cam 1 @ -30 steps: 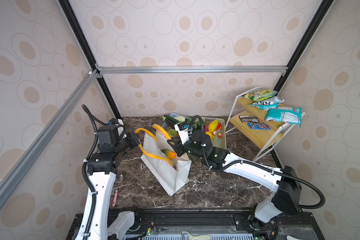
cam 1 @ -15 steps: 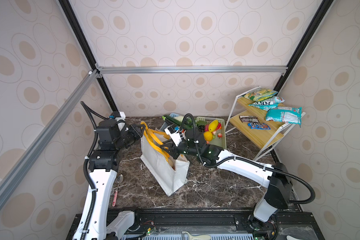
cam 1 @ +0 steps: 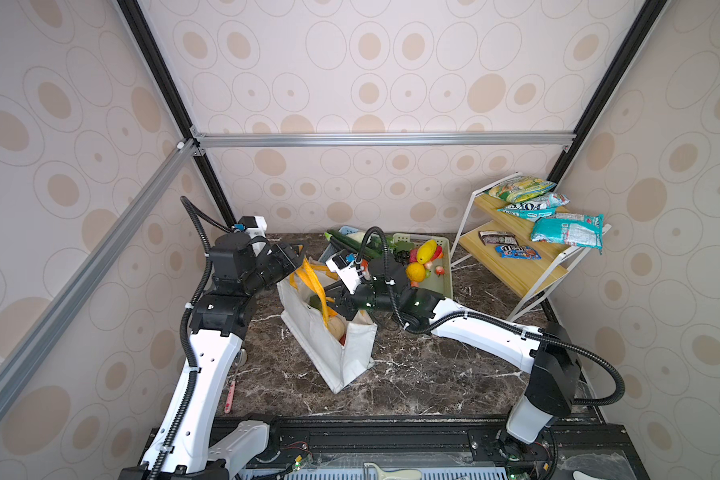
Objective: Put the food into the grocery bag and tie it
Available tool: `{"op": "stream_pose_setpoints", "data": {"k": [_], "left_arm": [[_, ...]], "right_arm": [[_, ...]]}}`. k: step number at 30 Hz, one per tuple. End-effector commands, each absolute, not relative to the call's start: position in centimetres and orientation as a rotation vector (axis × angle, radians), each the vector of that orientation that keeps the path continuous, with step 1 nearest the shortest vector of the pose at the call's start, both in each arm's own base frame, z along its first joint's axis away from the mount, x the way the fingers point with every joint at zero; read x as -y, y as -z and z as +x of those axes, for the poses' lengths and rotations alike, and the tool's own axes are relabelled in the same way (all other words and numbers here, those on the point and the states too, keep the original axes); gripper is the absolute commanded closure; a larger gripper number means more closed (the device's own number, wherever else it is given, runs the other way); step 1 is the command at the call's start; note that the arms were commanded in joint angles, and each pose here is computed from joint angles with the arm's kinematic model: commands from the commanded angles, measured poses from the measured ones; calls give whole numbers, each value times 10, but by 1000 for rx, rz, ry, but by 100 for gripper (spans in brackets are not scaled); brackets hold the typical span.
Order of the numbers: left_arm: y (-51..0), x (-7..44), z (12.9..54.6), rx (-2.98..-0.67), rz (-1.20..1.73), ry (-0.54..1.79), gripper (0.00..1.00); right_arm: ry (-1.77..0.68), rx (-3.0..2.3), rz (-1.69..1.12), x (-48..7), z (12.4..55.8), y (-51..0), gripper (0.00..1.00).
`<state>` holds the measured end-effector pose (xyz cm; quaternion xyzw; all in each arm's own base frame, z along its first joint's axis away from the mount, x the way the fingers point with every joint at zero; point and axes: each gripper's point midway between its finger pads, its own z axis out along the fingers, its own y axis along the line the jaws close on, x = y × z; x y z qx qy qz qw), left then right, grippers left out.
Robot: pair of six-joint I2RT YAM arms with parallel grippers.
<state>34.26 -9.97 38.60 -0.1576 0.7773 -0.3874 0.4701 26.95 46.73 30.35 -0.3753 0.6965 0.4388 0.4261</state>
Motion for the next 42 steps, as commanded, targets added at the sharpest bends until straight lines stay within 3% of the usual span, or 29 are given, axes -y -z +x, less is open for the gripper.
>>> {"op": "stream_pose_setpoints", "data": {"k": [1,10,25,33,40,42], "left_arm": [[-403,105,350,-1858,-359,947,68],[-396,110,368,-1923,-303,863,32],[-400,146,399,-1998,-133,830,28],[-364,156,414,-2115,-109,781,18],[-362,143,414,-2165,-98,658,15],[-358,141,412,-2189,-82,626,10]], "right_arm": [[-1166,-1684,-896,-466,272,-328,75],[-1219,-1691,-812,-457,284,-328,76],[-1246,-1695,-729,-444,300,-325,78],[-1270,-1688,-625,-433,314,-323,78],[-1272,-1669,-612,-425,317,-314,79],[-1283,-1659,-609,-424,317,-313,79]]}}
